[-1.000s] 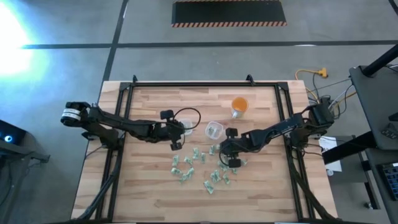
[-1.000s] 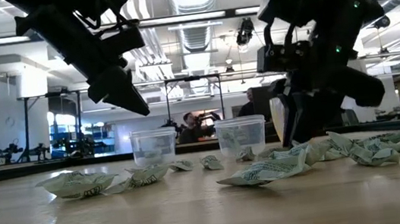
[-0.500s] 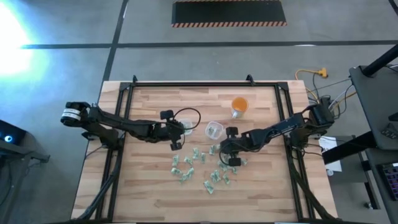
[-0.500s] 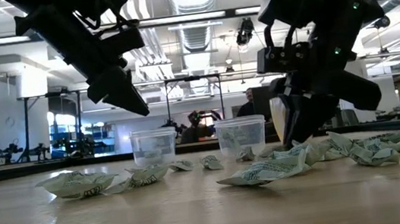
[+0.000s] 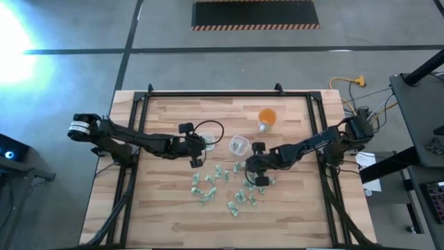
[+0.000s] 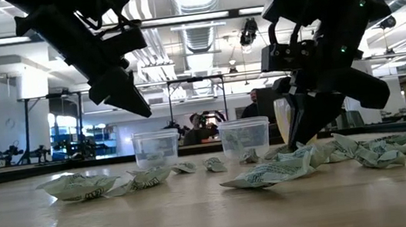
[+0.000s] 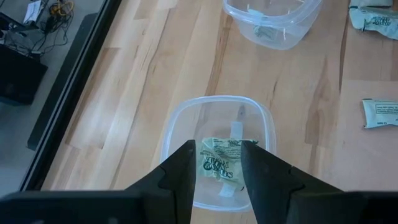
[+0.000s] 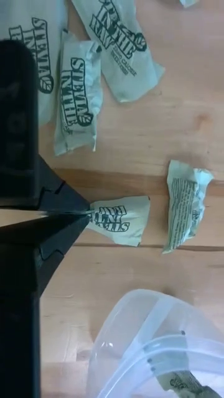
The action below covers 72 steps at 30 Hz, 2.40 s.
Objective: Pick and place items into bin
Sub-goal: Put the white stevia packet into the right transparent bin
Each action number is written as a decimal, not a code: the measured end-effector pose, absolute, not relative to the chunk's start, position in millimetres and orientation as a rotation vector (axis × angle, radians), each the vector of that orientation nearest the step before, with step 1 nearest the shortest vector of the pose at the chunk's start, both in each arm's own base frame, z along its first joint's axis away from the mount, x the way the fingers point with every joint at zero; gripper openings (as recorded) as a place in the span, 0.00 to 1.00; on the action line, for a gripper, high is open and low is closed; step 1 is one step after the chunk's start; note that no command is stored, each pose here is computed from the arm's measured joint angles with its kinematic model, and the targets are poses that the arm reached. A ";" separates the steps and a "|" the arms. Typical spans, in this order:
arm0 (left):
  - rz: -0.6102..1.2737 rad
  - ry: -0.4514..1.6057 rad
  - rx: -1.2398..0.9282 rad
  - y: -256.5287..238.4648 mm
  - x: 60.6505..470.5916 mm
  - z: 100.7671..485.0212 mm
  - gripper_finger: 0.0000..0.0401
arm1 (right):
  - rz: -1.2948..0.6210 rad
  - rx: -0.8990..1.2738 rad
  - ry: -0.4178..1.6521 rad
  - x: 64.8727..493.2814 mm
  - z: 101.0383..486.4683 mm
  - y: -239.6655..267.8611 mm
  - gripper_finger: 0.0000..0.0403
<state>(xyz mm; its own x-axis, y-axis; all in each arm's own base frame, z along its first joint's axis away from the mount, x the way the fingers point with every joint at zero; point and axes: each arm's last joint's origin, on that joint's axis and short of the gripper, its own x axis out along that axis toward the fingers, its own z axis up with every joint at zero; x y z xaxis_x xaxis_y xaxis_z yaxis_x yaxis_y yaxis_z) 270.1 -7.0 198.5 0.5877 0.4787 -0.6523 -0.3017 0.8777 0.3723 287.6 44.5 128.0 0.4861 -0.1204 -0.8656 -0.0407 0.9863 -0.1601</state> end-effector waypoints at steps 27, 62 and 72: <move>0.460 0.820 0.231 -7.0 270.5 198.9 0.28 | -0.259 -0.399 0.779 292.2 181.0 24.7 0.02; 0.460 0.818 0.230 -7.0 270.9 199.7 0.28 | -0.249 -0.300 0.801 306.7 159.5 -7.9 0.02; 0.460 0.818 0.230 -7.0 270.9 199.7 0.28 | -0.275 -0.264 0.895 299.3 153.8 -14.1 0.08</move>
